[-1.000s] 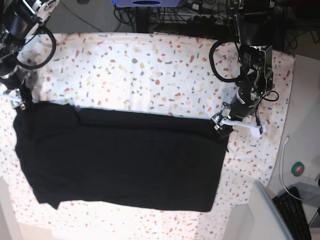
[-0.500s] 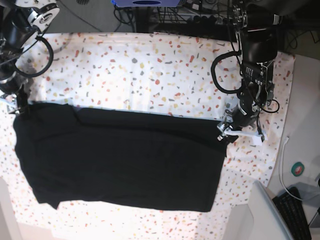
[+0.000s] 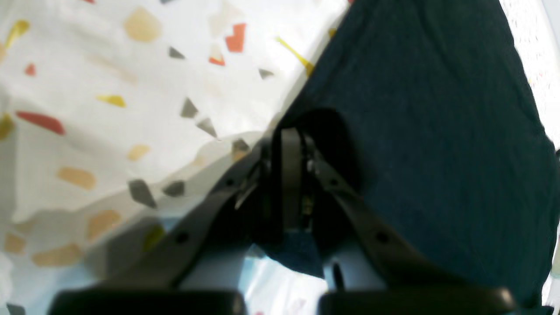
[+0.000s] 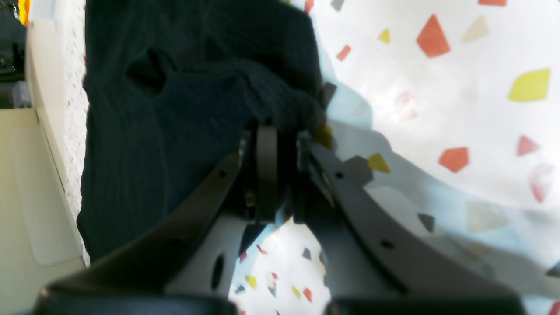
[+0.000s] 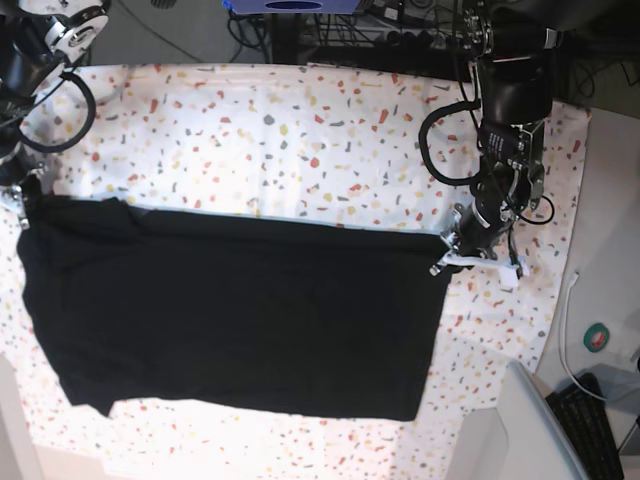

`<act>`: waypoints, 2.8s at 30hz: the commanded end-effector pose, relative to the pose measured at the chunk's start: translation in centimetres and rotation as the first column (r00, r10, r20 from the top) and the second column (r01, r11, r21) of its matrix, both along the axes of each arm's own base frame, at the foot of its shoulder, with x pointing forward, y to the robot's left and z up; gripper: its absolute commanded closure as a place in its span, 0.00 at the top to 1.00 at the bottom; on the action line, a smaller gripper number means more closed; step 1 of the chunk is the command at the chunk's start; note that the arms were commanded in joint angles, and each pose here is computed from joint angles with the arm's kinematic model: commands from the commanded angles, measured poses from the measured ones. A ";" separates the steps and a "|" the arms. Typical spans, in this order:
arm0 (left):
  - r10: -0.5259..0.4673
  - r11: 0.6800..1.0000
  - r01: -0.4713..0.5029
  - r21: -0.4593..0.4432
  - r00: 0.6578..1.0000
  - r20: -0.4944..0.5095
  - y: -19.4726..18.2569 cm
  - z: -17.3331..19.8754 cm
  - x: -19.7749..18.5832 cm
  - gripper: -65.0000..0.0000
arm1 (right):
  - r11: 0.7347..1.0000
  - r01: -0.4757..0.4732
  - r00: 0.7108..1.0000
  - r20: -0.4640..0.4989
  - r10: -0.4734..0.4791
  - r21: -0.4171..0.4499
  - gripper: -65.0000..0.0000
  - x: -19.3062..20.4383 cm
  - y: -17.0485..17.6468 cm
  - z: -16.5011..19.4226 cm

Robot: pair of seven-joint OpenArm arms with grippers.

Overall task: Layout the t-shirt on the table in an organized manner, then fold the t-shirt properly
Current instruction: 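Regrasp the shirt edge with both grippers and pull it flat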

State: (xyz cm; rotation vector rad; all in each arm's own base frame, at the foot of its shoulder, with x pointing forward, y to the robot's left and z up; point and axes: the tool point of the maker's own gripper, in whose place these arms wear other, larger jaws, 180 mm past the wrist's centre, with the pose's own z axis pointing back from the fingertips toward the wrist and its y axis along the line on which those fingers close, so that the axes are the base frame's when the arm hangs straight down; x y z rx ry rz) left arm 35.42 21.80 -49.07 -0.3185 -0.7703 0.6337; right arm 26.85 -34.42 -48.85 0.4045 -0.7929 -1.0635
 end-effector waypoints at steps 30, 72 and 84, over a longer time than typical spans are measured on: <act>-0.045 0.997 0.047 0.066 0.999 -0.031 2.0 4.0 -8.8 0.00 | 0.995 -0.091 0.972 -0.223 0.079 -0.044 0.00 -6.8 -0.4 1.8; 0.024 0.990 -0.016 0.137 0.998 -0.060 5.3 5.2 -14.5 0.50 | 0.986 -0.130 0.957 -0.273 0.096 -0.108 0.42 -11.2 0.7 2.9; 0.073 0.947 -0.107 0.304 0.990 0.120 10.0 13.9 -14.4 0.57 | 0.938 -0.129 0.981 -0.177 0.074 -0.323 0.42 -9.3 -2.6 9.5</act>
